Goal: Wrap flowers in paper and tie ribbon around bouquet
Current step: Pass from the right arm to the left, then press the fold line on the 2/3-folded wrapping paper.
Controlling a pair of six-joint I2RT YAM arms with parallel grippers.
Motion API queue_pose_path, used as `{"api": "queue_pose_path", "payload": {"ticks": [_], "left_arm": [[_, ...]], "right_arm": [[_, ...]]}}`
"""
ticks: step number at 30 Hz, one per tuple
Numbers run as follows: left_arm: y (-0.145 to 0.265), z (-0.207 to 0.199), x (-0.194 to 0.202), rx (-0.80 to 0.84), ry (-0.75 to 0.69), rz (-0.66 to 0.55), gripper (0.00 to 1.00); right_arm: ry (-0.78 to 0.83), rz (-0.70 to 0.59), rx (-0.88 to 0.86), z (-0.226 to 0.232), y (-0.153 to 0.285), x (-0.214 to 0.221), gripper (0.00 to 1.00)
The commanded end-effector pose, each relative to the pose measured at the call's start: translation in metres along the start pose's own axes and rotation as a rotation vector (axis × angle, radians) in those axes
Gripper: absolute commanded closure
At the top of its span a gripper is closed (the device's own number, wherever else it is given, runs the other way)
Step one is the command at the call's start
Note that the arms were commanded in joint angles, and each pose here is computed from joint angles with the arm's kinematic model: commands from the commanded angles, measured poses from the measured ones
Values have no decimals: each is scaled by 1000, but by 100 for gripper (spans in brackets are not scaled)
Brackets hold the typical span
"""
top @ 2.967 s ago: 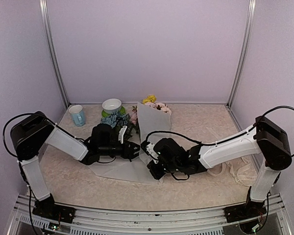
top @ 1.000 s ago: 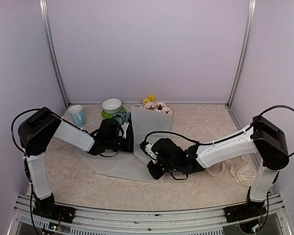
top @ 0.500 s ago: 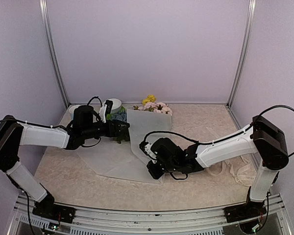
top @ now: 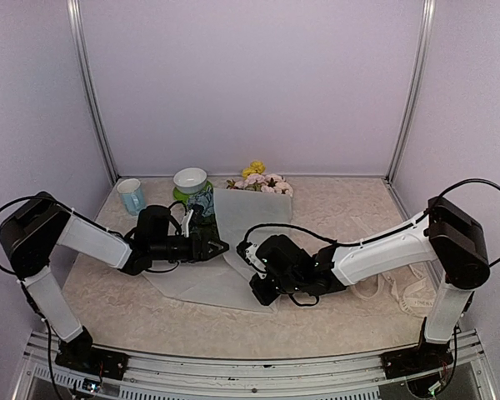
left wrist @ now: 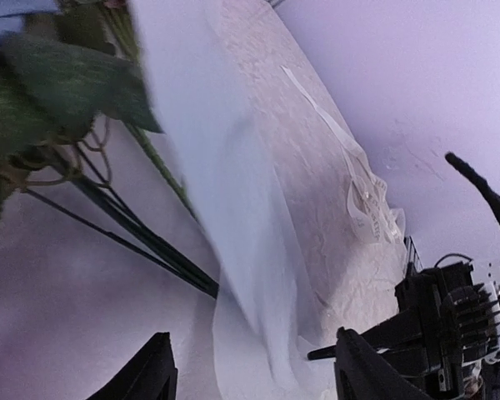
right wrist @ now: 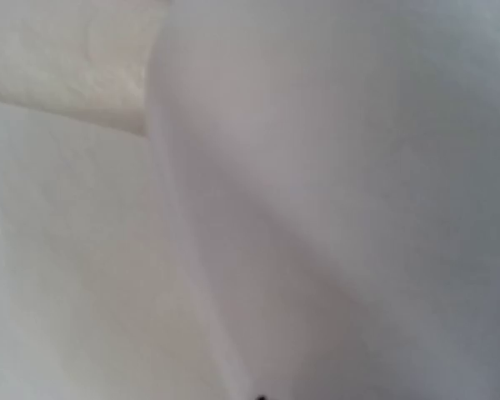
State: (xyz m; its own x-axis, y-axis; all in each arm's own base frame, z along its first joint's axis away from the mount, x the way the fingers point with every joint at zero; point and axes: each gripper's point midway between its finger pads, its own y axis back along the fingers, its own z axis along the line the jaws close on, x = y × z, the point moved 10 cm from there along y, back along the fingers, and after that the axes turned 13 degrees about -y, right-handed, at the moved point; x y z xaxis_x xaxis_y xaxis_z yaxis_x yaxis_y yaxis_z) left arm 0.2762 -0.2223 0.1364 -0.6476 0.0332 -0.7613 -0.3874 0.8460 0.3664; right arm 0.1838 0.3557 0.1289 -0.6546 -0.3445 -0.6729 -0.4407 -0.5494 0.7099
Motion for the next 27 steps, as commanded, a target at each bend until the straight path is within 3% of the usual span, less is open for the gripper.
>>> {"api": "queue_pose_path", "payload": {"ticks": [1, 9, 12, 19, 24, 27], "left_arm": [[-14, -23, -11, 155, -27, -61, 46], [-25, -17, -18, 200, -28, -33, 100], [-31, -12, -25, 165, -65, -15, 100], [-52, 15, -36, 54, -159, 71, 100], [-57, 22, -33, 49, -175, 103, 100], [-56, 29, -28, 20, -187, 123, 100]], "right_arm": [[-1, -10, 3, 1, -2, -4, 100], [3, -22, -5, 2, 1, -7, 100], [13, -24, -11, 4, 5, -11, 92], [63, -17, -173, 21, 27, -29, 50], [80, -23, -301, 26, 53, -34, 37], [63, -32, -425, 19, 71, -41, 34]]}}
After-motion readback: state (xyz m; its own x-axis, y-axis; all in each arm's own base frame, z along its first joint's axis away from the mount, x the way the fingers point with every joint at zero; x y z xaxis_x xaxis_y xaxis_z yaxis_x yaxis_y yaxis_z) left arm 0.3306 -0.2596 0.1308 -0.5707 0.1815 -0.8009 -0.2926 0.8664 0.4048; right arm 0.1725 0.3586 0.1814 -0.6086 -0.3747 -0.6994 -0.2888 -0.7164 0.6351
